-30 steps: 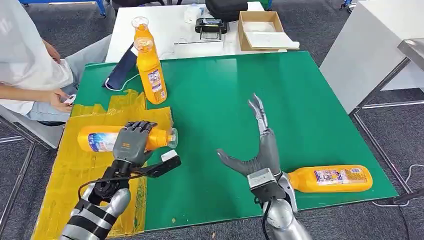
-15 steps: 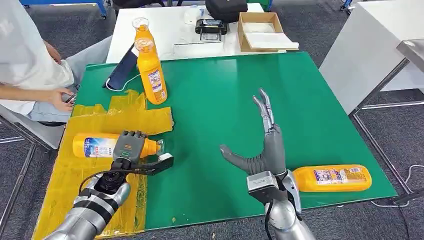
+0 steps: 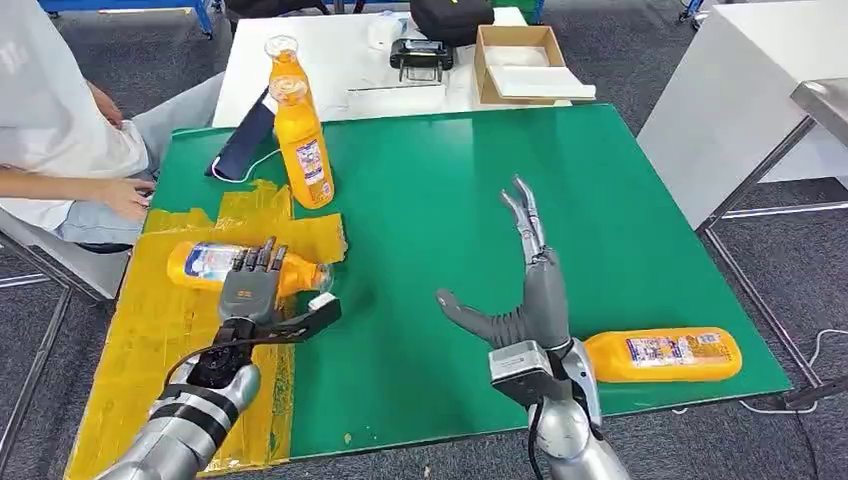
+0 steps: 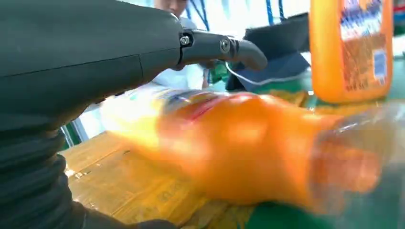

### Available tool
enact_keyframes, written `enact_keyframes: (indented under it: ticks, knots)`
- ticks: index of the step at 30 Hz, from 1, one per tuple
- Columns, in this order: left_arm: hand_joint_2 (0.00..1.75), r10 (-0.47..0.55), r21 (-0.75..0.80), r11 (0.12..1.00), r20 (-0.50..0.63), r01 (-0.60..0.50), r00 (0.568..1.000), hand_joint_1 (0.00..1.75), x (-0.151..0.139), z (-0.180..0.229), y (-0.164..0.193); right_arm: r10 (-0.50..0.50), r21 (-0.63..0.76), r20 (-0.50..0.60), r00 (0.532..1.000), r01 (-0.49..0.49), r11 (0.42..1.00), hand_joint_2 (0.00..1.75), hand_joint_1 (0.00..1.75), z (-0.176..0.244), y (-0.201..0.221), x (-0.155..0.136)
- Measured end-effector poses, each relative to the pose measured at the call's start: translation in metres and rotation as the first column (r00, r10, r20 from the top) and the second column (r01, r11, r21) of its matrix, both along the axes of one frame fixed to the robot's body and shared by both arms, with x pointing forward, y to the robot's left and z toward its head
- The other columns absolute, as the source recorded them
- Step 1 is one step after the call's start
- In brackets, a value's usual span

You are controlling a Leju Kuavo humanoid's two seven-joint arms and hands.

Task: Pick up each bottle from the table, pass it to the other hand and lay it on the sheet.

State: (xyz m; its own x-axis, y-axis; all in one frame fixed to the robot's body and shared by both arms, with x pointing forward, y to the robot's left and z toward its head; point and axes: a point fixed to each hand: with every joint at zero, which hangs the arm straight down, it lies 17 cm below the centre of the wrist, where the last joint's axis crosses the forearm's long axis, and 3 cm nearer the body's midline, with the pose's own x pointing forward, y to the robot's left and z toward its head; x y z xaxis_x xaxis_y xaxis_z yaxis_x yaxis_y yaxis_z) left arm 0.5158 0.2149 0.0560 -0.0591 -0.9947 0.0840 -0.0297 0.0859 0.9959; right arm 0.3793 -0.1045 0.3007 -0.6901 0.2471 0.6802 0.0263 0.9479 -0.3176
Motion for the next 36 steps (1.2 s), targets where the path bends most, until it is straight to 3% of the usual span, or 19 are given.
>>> enact_keyframes:
  ticks: [5, 17, 20, 26, 29, 31, 34, 36]
  knots:
    - [1.75, -0.012, -0.096, 0.995, 0.105, 0.023, 0.994, 0.00, -0.010, 0.023, -0.007, -0.002, -0.031, -0.004, 1.000, 0.002, 1.000, 1.75, 0.00, -0.004, 0.004, 0.000]
    - [1.75, 0.000, -0.130, 0.991, 0.139, 0.018, 0.990, 0.00, -0.016, 0.034, -0.007, -0.003, -0.042, -0.005, 1.000, 0.003, 0.999, 1.75, 0.00, -0.007, 0.005, 0.000]
    - [1.75, 0.002, -0.165, 0.986, 0.205, 0.032, 0.979, 0.00, -0.020, 0.049, -0.008, -0.010, -0.067, -0.006, 1.000, 0.010, 0.998, 1.75, 0.00, -0.009, 0.007, 0.000]
    - [1.75, 0.012, -0.318, 0.943, 0.314, 0.093, 0.949, 0.00, -0.039, 0.082, -0.011, -0.035, -0.231, -0.024, 0.999, 0.029, 0.972, 1.75, 0.00, -0.032, 0.018, 0.001]
    - [1.75, -0.009, -0.495, 0.848, 0.344, 0.189, 0.939, 0.00, -0.054, 0.099, -0.019, -0.060, -0.371, -0.064, 0.996, 0.032, 0.928, 1.75, 0.00, -0.064, 0.014, 0.000]
    - [1.75, -0.028, -0.637, 0.716, 0.385, 0.287, 0.923, 0.00, -0.068, 0.119, -0.025, -0.143, -0.533, -0.077, 0.987, 0.080, 0.842, 1.75, 0.00, -0.097, 0.002, 0.001]
    - [1.75, -0.046, -0.738, 0.574, 0.404, 0.355, 0.914, 0.00, -0.087, 0.140, -0.029, -0.184, -0.665, -0.070, 0.980, 0.091, 0.742, 1.75, 0.00, -0.141, -0.031, -0.010]
    - [1.75, -0.052, -0.754, 0.535, 0.420, 0.381, 0.906, 0.00, -0.096, 0.150, -0.029, -0.214, -0.708, -0.083, 0.973, 0.093, 0.700, 1.75, 0.00, -0.161, -0.056, -0.013]
